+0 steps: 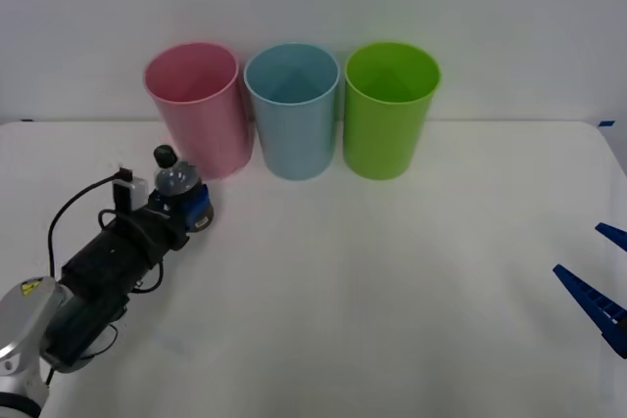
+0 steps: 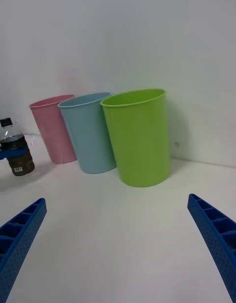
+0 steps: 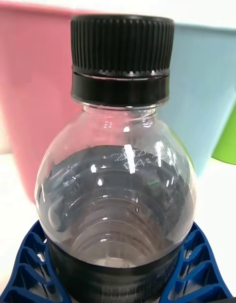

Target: Grasp the object on the table and drop it into the matching bin: aluminum can to the light blue bin, PET bottle to the pink bin.

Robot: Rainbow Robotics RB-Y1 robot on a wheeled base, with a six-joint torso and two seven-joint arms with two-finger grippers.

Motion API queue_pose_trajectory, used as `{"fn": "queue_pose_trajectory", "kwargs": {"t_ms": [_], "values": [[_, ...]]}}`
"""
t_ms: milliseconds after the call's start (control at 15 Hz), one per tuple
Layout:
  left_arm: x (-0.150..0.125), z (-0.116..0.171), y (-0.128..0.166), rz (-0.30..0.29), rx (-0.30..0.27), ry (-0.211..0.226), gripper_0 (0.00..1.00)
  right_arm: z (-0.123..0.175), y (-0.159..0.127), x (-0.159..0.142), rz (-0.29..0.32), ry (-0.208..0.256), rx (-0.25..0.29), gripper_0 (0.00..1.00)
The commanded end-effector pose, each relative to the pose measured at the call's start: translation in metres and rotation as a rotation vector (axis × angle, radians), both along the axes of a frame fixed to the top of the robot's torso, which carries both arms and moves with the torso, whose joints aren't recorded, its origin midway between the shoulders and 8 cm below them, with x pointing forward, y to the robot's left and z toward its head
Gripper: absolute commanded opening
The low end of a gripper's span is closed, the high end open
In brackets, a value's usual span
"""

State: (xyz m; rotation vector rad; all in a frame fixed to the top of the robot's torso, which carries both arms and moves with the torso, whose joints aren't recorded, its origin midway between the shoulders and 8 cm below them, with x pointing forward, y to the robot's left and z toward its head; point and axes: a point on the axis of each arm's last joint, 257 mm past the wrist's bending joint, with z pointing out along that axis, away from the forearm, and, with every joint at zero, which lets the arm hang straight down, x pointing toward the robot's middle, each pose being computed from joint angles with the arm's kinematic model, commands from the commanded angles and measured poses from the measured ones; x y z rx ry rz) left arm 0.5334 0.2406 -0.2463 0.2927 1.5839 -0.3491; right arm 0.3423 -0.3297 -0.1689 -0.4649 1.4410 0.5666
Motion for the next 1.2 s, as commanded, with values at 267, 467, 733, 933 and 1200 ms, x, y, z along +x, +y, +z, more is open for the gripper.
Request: {"fn": "queue_pose_trajectory", "kwargs": {"t_ms": [267,467,733,933,1200], "values": [[-0.053,0.049,0.073,0.082,-0.075,-0.067,0.0,0.0,0.0,0.0,0.0,0.0,0.0,1.0],[-0.075,0.082,0.096,0.141,-0.127,-0.116,0.0,0.0,0.0,0.0,0.0,0.0,0.0,1.0],[-0.072,0.131,0.108,0.216,-0.157,-0.19,0.0,0.0,0.0,0.0,0.0,0.0,0.0,1.0],[-0.051,0.167,0.105,0.228,-0.179,-0.251,0.0,0.0,0.0,0.0,0.0,0.0,0.0,1.0],[-0.024,0.204,0.093,0.222,-0.203,-0.286,0.0,0.0,0.0,0.0,0.0,0.0,0.0,1.0]]}}
